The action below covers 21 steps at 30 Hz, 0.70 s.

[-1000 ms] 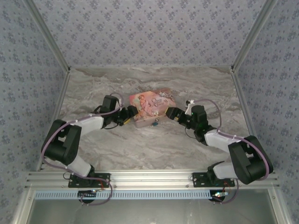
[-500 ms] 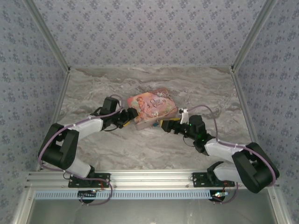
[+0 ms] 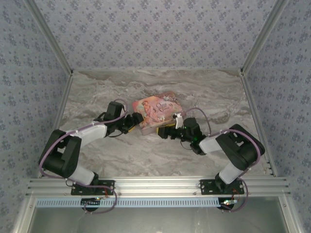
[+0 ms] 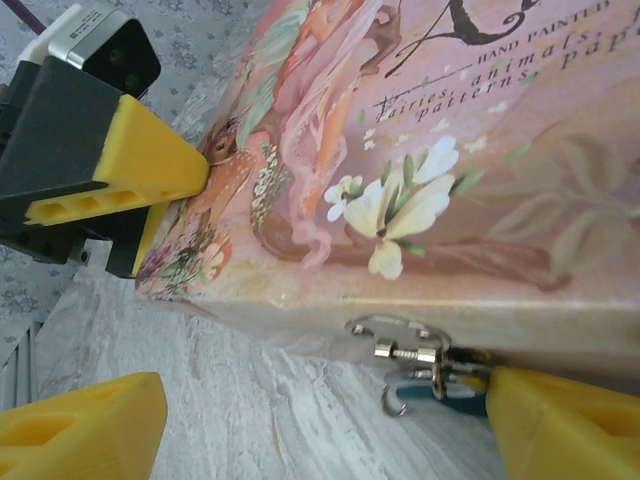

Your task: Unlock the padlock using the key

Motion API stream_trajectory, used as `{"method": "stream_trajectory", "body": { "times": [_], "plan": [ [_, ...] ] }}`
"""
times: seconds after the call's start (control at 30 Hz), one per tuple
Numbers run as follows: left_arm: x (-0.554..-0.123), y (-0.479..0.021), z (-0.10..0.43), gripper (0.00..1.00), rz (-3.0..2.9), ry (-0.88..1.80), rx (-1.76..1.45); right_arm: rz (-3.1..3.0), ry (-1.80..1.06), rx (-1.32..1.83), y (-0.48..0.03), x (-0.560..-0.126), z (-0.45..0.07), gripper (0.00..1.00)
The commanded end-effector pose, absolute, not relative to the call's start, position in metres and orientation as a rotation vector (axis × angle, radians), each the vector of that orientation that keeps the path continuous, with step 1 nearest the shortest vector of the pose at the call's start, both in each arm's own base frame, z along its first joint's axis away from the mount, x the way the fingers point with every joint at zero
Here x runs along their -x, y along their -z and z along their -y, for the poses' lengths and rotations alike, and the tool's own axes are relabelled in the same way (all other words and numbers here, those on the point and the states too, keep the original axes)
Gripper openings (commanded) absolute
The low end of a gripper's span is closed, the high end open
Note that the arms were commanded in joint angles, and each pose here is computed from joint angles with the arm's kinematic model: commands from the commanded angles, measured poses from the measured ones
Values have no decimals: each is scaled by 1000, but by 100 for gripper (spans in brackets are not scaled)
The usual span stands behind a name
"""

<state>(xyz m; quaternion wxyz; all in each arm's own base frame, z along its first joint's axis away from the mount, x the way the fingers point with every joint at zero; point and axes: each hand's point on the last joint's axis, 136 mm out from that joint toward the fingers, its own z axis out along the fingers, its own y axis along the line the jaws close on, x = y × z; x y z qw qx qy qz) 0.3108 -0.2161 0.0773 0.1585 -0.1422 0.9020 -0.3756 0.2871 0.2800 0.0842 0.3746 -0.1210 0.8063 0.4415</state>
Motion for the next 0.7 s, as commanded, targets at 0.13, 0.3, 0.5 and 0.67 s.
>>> {"method": "stream_trajectory", "body": {
  "times": [0.13, 0.3, 0.5, 0.67],
  "plan": [
    [-300, -64, 211, 78, -2630, 1023, 438, -2044, -1087, 297, -78, -300, -282, 85],
    [-299, -64, 212, 78, -2633, 1025, 436, -2006, -1122, 325, -83, -298, -286, 79],
    [-300, -64, 212, 78, -2630, 1028, 436, -1968, -1163, 367, -88, -296, -291, 72],
    [-300, -65, 212, 78, -2629, 1027, 436, -1954, -1187, 381, -89, -295, -292, 64]
  ]
}}
